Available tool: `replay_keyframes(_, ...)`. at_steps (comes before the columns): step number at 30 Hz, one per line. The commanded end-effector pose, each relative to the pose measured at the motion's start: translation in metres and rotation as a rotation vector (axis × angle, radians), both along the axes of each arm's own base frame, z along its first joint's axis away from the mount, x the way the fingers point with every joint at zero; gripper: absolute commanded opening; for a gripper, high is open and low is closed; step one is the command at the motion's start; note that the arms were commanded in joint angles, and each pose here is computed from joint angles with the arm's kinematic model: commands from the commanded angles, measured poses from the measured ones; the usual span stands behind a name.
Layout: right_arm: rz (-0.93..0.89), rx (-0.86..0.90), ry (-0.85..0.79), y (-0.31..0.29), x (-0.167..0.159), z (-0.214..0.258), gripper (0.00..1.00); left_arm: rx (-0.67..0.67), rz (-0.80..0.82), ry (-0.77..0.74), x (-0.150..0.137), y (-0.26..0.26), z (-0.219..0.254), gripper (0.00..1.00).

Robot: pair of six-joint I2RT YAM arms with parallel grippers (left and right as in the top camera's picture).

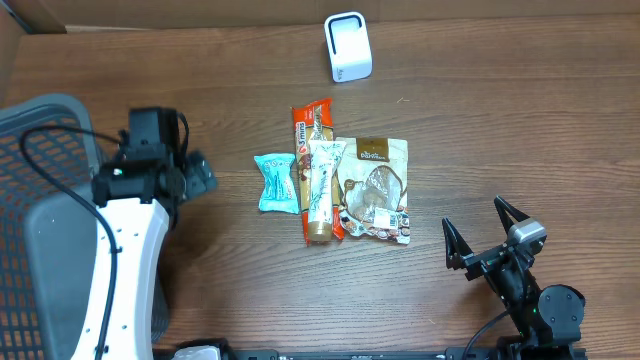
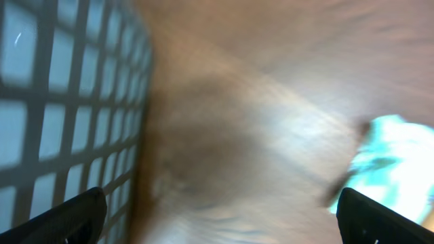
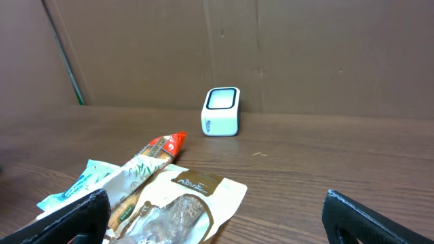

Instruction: Scan the item barcode

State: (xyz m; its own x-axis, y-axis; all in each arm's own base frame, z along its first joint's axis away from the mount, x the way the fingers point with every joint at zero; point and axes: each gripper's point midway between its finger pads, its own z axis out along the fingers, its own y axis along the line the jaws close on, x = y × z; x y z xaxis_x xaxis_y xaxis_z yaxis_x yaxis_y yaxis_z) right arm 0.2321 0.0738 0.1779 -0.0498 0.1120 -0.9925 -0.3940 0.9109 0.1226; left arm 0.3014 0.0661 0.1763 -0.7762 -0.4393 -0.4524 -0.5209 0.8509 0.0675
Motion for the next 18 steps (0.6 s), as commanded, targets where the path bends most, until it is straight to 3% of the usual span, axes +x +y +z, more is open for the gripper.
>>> replay_keyframes(1,0.006,0.004,-0.001,0.002,0.0,-0.002,1.0,-0.064,-0.126,-0.192,0.019,-0.027,0.067,1.0)
replay_keyframes(4,0.006,0.004,-0.001,0.002,0.0,-0.002,1.0,-0.078,-0.166,-0.292,0.013,-0.038,0.11,1.0)
replay_keyframes(8,0.006,0.004,-0.001,0.002,0.0,-0.002,1.0,-0.094,-0.149,-0.358,-0.02,-0.044,0.146,1.0)
replay_keyframes(11,0.006,0.004,-0.001,0.002,0.0,-0.002,1.0,-0.127,-0.045,-0.347,-0.059,-0.04,0.147,1.0)
replay_keyframes(13,0.006,0.004,-0.001,0.002,0.0,-0.002,1.0,-0.144,0.068,-0.312,-0.099,-0.033,0.14,0.99)
replay_keyframes(18,0.006,0.004,-0.001,0.002,0.0,-0.002,1.0,-0.183,0.107,-0.273,-0.147,-0.035,0.129,1.0)
